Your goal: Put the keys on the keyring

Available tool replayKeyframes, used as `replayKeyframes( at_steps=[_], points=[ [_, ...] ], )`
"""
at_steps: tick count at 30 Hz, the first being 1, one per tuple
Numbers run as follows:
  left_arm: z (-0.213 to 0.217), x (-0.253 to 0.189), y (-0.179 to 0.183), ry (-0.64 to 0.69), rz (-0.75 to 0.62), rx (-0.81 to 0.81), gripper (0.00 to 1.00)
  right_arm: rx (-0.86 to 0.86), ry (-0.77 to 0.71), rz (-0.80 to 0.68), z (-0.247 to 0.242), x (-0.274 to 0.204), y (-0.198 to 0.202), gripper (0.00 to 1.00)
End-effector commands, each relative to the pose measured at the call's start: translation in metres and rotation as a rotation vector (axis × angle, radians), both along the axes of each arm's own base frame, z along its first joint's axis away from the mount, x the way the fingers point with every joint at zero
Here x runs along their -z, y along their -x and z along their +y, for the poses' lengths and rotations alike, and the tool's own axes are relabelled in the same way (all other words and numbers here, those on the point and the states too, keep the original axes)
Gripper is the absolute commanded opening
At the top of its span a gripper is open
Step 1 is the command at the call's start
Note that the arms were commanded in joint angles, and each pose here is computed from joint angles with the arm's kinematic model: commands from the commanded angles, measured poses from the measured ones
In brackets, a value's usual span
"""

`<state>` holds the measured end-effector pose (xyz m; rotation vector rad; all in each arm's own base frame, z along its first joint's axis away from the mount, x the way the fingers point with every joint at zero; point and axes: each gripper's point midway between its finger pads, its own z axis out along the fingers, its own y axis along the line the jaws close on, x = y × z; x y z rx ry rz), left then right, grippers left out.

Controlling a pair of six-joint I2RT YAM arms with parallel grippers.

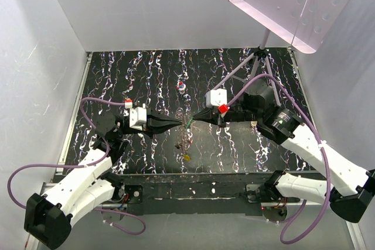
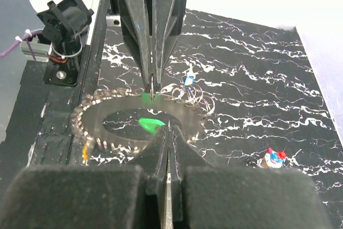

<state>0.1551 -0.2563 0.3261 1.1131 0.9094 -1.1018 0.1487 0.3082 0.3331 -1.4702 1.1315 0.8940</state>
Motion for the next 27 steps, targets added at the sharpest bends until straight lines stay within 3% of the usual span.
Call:
replayKeyframes(
  at_steps=[1,27],
  points=[
    [0.003,-0.004,0.000,0.040,-0.050,-0.015,0.00,0.014,-0.080,0.013,0.009,-0.018,0.002,0.01],
    [0.008,-0.009,-0.012,0.214,0.068,-0.081,0.00,0.054,-0.104,-0.180,0.012,-0.005,0.001,0.01]
  ],
)
